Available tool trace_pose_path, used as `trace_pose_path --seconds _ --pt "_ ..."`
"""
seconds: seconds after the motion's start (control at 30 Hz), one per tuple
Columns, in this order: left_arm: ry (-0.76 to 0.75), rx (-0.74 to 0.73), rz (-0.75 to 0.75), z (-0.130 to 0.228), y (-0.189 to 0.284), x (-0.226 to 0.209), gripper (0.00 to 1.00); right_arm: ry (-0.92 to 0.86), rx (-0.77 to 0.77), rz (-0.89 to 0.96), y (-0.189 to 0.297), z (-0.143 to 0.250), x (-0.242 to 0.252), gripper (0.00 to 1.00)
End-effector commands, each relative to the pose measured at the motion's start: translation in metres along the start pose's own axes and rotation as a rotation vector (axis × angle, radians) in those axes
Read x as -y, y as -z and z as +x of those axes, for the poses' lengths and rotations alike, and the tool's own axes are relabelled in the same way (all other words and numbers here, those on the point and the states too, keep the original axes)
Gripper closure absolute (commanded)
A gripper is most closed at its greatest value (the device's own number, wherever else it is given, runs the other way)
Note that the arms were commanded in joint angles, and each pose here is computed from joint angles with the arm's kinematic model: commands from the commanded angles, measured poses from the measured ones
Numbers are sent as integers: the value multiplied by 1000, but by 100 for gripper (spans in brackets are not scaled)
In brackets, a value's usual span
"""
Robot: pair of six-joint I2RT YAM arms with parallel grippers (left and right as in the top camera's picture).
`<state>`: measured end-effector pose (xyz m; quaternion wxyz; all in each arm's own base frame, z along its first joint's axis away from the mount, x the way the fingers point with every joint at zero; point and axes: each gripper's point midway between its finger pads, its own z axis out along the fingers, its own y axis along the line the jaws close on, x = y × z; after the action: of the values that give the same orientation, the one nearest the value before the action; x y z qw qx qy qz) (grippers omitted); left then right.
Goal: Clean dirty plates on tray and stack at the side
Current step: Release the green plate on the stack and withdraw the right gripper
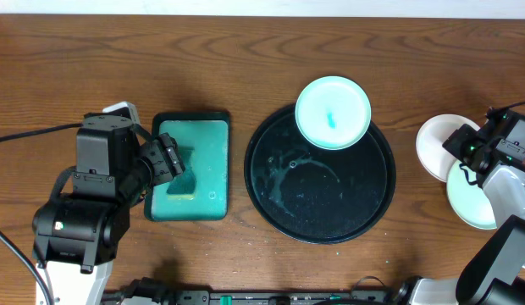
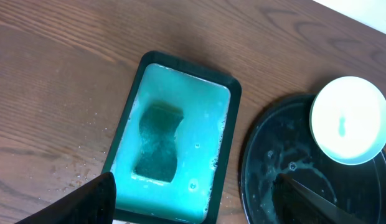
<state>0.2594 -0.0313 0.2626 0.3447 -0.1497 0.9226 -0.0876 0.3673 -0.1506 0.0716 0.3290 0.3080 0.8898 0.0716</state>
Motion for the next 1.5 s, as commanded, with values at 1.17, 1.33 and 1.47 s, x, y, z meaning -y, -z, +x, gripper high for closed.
trace_pose_path --seconds 1.17,1.33,1.47 --pt "-4 22 5 -7 6 1 20 -81 -72 362 23 25 60 66" --pt "-4 22 5 -7 6 1 20 -86 -134 380 9 41 67 73" --pt "-4 22 5 -7 6 1 20 -88 -184 395 -5 54 74 88"
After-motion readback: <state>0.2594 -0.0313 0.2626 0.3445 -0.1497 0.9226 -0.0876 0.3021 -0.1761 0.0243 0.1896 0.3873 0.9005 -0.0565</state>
